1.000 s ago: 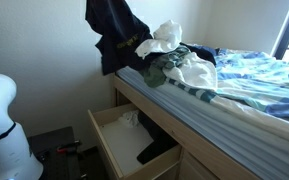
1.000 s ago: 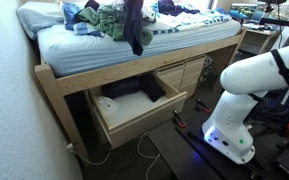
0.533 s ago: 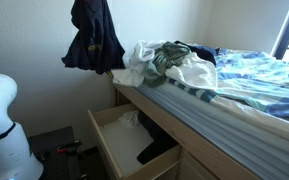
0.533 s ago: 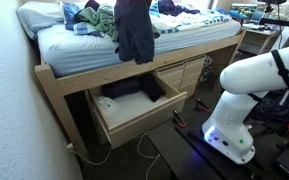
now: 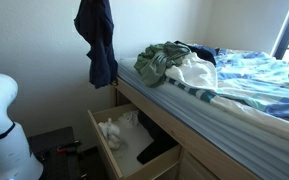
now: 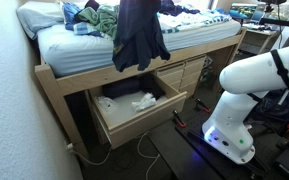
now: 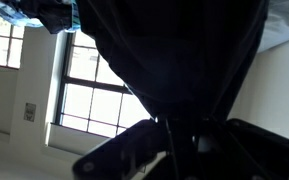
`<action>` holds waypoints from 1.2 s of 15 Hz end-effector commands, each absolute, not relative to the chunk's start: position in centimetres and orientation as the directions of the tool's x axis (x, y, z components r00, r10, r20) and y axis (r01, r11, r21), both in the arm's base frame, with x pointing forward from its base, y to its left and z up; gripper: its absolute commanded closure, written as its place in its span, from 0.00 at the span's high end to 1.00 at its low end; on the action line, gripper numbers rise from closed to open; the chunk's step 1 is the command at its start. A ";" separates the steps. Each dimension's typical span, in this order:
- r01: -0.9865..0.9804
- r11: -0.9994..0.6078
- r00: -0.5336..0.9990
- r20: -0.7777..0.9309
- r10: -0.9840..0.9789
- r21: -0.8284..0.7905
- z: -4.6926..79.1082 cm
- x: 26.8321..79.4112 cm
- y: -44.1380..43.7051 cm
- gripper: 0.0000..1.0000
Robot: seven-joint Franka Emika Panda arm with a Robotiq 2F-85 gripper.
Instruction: Put the black shirt in the open drawer
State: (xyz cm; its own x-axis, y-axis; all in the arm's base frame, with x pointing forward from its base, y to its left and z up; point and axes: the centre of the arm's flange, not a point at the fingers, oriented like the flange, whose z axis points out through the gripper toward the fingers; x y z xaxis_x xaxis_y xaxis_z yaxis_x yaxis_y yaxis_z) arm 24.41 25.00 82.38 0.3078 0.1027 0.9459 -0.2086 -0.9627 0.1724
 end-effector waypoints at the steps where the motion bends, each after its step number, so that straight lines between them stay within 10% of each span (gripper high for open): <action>1: -0.223 -0.960 0.335 0.938 0.090 0.172 81.9 24.8 23.9 0.02; 18: -0.145 -0.988 0.500 0.866 -0.027 0.053 64.6 30.1 22.3 0.02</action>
State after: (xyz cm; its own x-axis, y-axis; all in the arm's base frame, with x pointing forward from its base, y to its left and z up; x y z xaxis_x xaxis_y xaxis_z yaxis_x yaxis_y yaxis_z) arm 29.80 23.02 68.52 0.5115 0.0062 0.8593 -0.1698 -0.9795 0.1081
